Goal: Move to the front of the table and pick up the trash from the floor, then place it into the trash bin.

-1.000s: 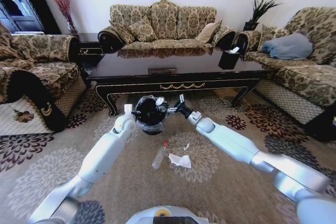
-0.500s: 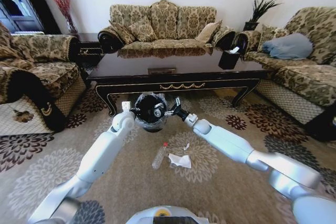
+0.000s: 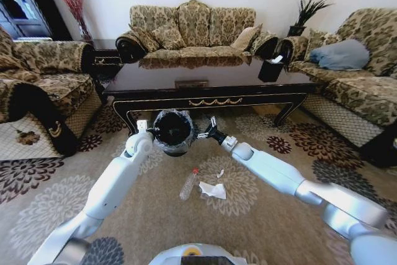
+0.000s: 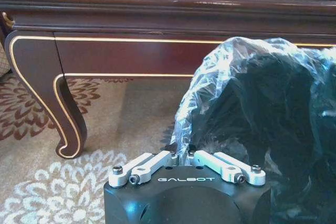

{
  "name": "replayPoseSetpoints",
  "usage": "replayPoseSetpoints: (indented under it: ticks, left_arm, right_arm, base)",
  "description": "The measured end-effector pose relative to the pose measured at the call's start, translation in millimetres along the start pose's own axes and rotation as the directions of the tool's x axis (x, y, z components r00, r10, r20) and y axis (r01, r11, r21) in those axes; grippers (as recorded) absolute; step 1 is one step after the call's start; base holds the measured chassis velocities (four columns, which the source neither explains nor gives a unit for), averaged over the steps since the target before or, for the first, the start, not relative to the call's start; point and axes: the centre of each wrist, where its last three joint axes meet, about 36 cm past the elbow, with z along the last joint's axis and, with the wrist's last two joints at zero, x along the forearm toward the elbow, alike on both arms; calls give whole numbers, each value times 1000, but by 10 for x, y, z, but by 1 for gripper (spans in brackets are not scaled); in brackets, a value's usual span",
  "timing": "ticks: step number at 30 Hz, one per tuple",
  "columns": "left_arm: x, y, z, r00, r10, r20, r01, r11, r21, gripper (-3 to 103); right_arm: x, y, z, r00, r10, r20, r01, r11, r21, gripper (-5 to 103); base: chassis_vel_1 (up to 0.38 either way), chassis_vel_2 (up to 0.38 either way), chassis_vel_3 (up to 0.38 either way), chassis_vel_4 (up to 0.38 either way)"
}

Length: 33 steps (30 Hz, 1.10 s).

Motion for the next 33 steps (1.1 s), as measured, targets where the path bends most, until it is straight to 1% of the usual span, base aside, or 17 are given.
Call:
replayPoseSetpoints:
  ticks: [6, 9, 11, 13, 14, 16, 17, 18, 21, 22, 23, 25, 26, 29, 30, 32, 33]
  left_arm:
    - [30, 51, 86, 1000, -9, -11, 9, 1000, 4, 2]
    - [66, 142, 106, 1000, -27, -9, 27, 1000, 5, 2]
    - [121, 255, 85, 999, -49, 0, 49, 999, 8, 2]
    - [237, 461, -55, 996, -82, 24, 82, 996, 18, 2]
    - [237, 461, -55, 996, -82, 24, 82, 996, 18, 2]
    - [386, 670, -226, 992, -109, 58, 108, 994, 25, 2]
    - [481, 794, -308, 989, -126, 77, 124, 992, 26, 2]
    - [481, 794, -308, 989, -126, 77, 124, 992, 26, 2]
    - [656, 1013, -375, 982, -162, 98, 160, 987, 30, 2]
    - [656, 1013, -375, 982, -162, 98, 160, 987, 30, 2]
    - [743, 1073, -348, 980, -170, 100, 168, 985, 33, 2]
    - [870, 1093, -284, 981, -168, 101, 165, 986, 35, 2]
    - [870, 1093, -284, 981, -168, 101, 165, 986, 35, 2]
    - [1008, 1089, -215, 980, -168, 105, 166, 986, 34, 2]
    - [1051, 1089, -197, 980, -170, 106, 168, 985, 35, 2]
    - [1074, 1091, -190, 979, -172, 107, 169, 985, 35, 2]
    - [1092, 1094, -186, 979, -173, 109, 170, 985, 37, 2]
  right_arm:
    - [-138, -153, -171, 998, 45, 44, -45, 999, -7, 100]
    - [-129, -211, -274, 997, 58, 44, -56, 998, -43, 100]
    - [-60, -236, -337, 998, 55, 31, -52, 995, -86, 100]
    - [147, -244, -366, 999, 28, -18, -31, 986, -165, 100]
    - [147, -244, -366, 999, 28, -18, -31, 986, -165, 100]
    - [379, -203, -291, 997, -9, -76, -9, 974, -226, 100]
    - [518, -135, -214, 993, -54, -110, 23, 965, -260, 100]
    - [518, -135, -214, 993, -54, -110, 23, 965, -260, 100]
    - [857, 118, 77, 956, -230, -182, 165, 934, -318, 100]
    - [857, 118, 77, 956, -230, -182, 165, 934, -318, 100]
    - [971, 335, 230, 928, -314, -201, 232, 908, -349, 100]
    - [1012, 648, 351, 909, -363, -203, 265, 881, -391, 100]
    - [1012, 648, 351, 909, -363, -203, 265, 881, -391, 100]
    - [1011, 1001, 454, 904, -367, -221, 251, 871, -423, 100]
    - [1003, 1145, 492, 908, -340, -246, 217, 881, -420, 100]
    - [996, 1222, 500, 911, -316, -266, 187, 890, -417, 100]
    - [980, 1319, 498, 914, -273, -299, 134, 900, -414, 100]
  base:
    - [0, 0, 0, 0]
    - [0, 0, 0, 0]
    - [0, 0, 0, 0]
    - [0, 0, 0, 0]
    - [0, 0, 0, 0]
    - [0, 0, 0, 0]
    - [0, 0, 0, 0]
    - [0, 0, 0, 0]
    - [0, 0, 0, 0]
    - [0, 0, 0, 0]
    - [0, 0, 0, 0]
    - [0, 0, 0, 0]
    - [0, 0, 0, 0]
    - [0, 0, 0, 0]
    - [0, 0, 0, 0]
    - [0, 0, 0, 0]
    - [0, 0, 0, 0]
